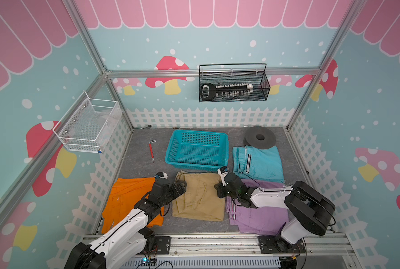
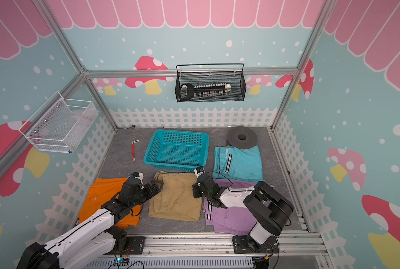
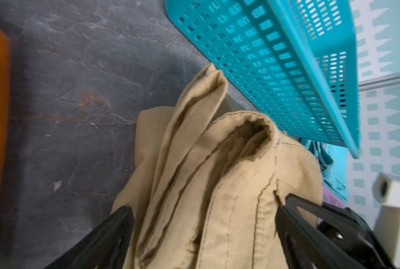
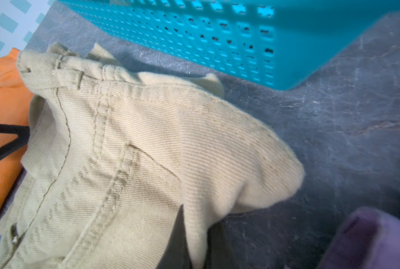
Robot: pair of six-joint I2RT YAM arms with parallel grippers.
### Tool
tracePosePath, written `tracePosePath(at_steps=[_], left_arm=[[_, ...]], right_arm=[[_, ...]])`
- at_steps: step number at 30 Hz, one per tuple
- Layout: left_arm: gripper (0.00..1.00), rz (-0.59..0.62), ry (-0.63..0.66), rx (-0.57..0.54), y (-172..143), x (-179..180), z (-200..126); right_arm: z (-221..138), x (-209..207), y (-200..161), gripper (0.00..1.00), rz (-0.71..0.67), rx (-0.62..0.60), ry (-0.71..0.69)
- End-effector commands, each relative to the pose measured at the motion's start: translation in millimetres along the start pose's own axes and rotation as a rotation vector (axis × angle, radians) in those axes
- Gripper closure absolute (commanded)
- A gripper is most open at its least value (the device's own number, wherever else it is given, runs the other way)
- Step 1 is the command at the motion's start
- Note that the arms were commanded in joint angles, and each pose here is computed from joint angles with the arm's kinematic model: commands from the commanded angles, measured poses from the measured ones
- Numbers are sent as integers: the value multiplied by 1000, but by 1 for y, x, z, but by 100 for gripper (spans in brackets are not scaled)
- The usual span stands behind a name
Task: Put the folded long pants in the basket
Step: Pick up the long pant at the center of the board.
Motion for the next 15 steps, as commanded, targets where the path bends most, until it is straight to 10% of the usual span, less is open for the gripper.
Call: tracePosePath(at_steps=[1,15], left_arm=[[1,-14,91,-32,2,14,8],[1,30,74,47,-21,14,26]], right_arm=[[-2,-7,-6,100,-6,-2,-30],[5,-8,-9,100,-24,17,-34]])
Point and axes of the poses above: each gripper's point midway between its finger pads, its own z axis out along the fingers, its own x axis along the line the jaws close on, y = z × x, the point moved 3 cm from there along -z, back along the fingers, and after that the axes turned 8 degrees about z, right-handed, at the moved point
